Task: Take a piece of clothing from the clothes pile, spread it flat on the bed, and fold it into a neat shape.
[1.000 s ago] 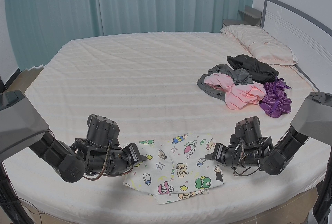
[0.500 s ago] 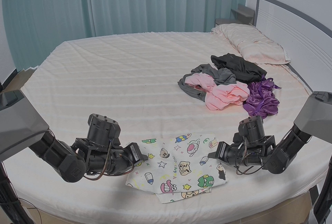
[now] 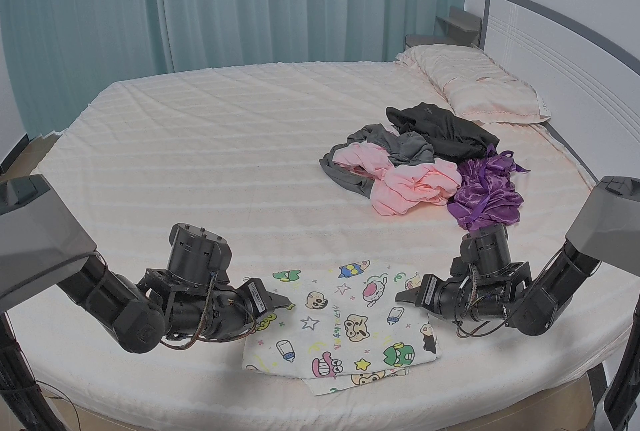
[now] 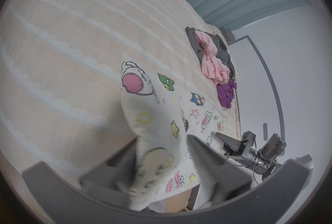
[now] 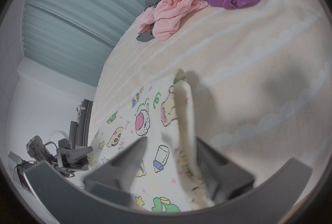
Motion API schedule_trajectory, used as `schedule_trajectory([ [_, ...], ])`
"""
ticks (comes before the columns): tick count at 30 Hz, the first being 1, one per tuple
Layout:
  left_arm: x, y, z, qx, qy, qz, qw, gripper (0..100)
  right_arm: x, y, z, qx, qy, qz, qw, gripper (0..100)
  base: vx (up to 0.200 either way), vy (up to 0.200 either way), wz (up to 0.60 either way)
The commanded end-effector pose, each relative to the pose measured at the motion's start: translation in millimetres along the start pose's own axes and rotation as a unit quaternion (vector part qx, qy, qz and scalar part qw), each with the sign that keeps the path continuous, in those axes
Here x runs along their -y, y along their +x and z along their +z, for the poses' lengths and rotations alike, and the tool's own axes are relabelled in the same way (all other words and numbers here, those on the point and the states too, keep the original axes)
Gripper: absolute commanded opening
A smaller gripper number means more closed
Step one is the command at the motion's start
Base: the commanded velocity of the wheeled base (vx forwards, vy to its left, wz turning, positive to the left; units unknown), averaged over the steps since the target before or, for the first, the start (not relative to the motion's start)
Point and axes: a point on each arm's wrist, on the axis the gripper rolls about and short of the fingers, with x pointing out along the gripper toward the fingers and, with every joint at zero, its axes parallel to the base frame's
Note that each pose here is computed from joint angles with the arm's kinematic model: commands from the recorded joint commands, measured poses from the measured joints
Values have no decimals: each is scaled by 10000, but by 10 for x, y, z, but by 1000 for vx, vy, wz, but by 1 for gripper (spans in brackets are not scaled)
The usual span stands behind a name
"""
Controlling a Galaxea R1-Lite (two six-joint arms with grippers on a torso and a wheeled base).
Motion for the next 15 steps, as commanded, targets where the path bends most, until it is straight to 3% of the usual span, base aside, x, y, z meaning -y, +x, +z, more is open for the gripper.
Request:
schedule_trajectory([
  [1, -79, -22, -53, -66, -27, 147, 9999, 100, 41, -14, -9, -16, 10, -71, 10000, 100, 0, 0, 0],
  [9, -259, -164, 6, 387, -108, 650, 9971, 100, 120, -276, 0, 92, -15, -151, 9998, 100, 0, 0, 0],
  [15, -199, -343, 12, 551, -104, 486, 9972, 100, 215, -446, -235, -256, -319, -301, 9987, 100, 0, 0, 0],
])
